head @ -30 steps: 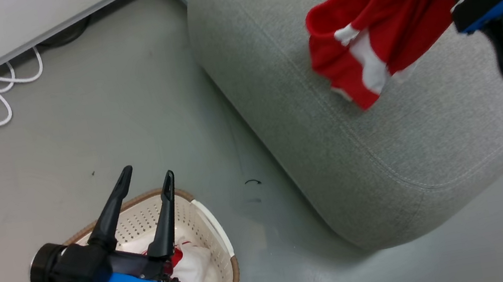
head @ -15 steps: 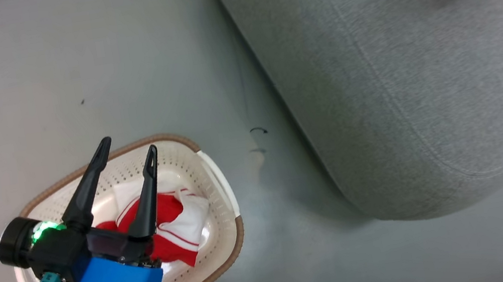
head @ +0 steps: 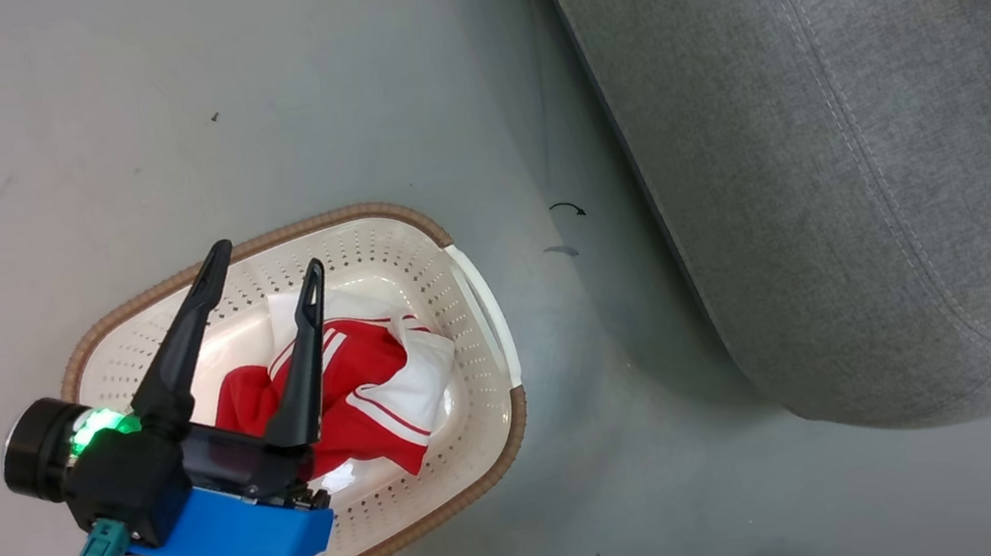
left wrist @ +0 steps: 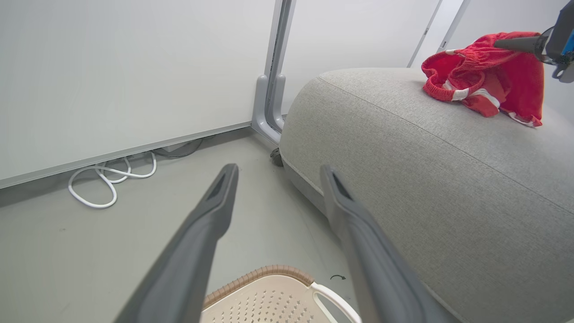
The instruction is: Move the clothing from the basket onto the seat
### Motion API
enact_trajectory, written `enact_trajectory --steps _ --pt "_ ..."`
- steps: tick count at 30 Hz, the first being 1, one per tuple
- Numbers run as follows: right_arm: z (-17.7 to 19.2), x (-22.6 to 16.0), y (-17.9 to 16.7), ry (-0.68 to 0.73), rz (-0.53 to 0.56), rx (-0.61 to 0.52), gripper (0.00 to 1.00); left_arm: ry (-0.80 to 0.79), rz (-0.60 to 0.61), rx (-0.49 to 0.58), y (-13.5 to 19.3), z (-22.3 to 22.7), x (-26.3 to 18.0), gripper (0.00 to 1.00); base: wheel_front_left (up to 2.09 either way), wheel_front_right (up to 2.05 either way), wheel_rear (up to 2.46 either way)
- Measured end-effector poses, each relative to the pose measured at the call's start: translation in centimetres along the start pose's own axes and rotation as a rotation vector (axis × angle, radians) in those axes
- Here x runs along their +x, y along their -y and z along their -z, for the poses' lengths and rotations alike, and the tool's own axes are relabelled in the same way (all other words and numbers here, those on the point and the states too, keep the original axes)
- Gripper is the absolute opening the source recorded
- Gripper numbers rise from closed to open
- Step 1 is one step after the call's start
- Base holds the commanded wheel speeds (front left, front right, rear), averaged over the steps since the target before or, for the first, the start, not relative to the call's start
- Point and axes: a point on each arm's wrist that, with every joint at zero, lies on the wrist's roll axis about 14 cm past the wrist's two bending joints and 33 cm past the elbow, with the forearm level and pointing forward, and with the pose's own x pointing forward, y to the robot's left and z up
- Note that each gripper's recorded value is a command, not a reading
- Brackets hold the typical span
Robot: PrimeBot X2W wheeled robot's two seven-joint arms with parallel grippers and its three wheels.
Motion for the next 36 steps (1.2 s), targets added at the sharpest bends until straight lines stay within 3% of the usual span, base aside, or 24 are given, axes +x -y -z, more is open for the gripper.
enact_trajectory --steps 3,4,5,15,24,36 --pt "0.7 -0.2 0.0 -0.014 -0.001 -0.007 0.00 -0.001 -0.002 -0.001 0.1 0.0 0.0 1.00 0.00 0.00 0.00" --pt "0.8 -0.4 0.0 -0.015 0.000 -0.007 0.54 0.005 -0.002 -0.002 0.3 -0.3 -0.1 1.00 0.00 0.00 0.00" --pt "0.8 -0.4 0.0 -0.015 0.000 -0.007 1.00 0.005 -0.002 -0.002 0.3 -0.3 -0.1 1.00 0.00 0.00 0.00" --pt "-0.5 -2.4 0.5 0.017 -0.011 0.006 1.00 0.038 -0.010 0.013 1.6 -2.5 -0.3 1.00 0.00 0.00 0.00" --pt "-0.4 -6.6 2.2 0.030 -0.012 0.058 1.00 0.096 -0.037 0.013 3.9 -5.7 -1.7 1.00 0.00 0.00 0.00" --pt "-0.3 -12.9 -1.0 0.112 -0.148 0.091 1.00 0.161 -0.147 0.028 4.9 -8.8 -6.1 1.00 0.00 0.00 0.00"
